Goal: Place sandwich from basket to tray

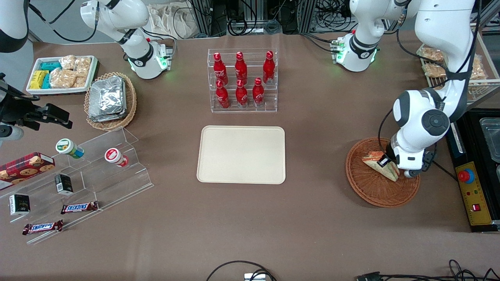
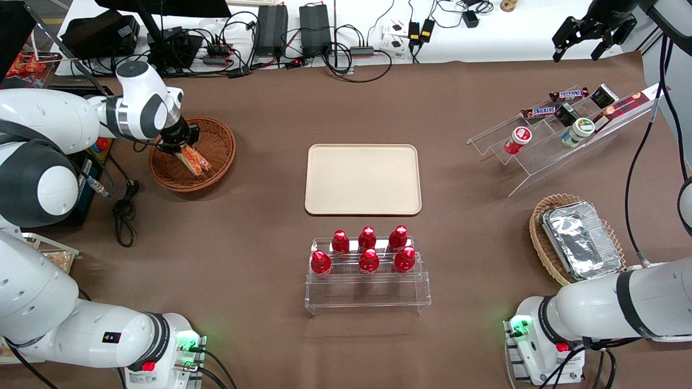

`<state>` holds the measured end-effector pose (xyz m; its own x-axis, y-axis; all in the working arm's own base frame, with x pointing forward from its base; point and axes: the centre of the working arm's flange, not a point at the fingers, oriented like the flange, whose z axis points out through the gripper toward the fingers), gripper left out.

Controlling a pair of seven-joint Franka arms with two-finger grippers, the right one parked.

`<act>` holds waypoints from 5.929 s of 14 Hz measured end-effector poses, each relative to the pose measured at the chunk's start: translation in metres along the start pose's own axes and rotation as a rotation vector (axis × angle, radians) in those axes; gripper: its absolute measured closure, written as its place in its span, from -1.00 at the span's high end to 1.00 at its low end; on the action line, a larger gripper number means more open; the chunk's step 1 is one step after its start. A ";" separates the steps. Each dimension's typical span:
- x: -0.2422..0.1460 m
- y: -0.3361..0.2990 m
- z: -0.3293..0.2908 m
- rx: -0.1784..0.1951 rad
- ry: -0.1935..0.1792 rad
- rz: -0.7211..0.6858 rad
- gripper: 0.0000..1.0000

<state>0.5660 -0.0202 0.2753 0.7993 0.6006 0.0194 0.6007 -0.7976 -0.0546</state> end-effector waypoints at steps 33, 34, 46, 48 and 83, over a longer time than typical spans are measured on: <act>-0.253 0.303 -0.147 -0.041 -0.046 0.777 -0.70; -0.254 0.307 -0.136 -0.032 -0.038 0.787 -0.70; -0.317 0.308 -0.014 0.054 0.018 0.936 -0.70; -0.323 0.309 -0.007 0.044 0.022 0.945 -0.70; -0.045 0.133 -0.234 -0.119 0.055 0.554 1.00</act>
<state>0.6135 -0.1661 0.5010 0.9934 0.0891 0.0716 0.0863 -0.9954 0.0416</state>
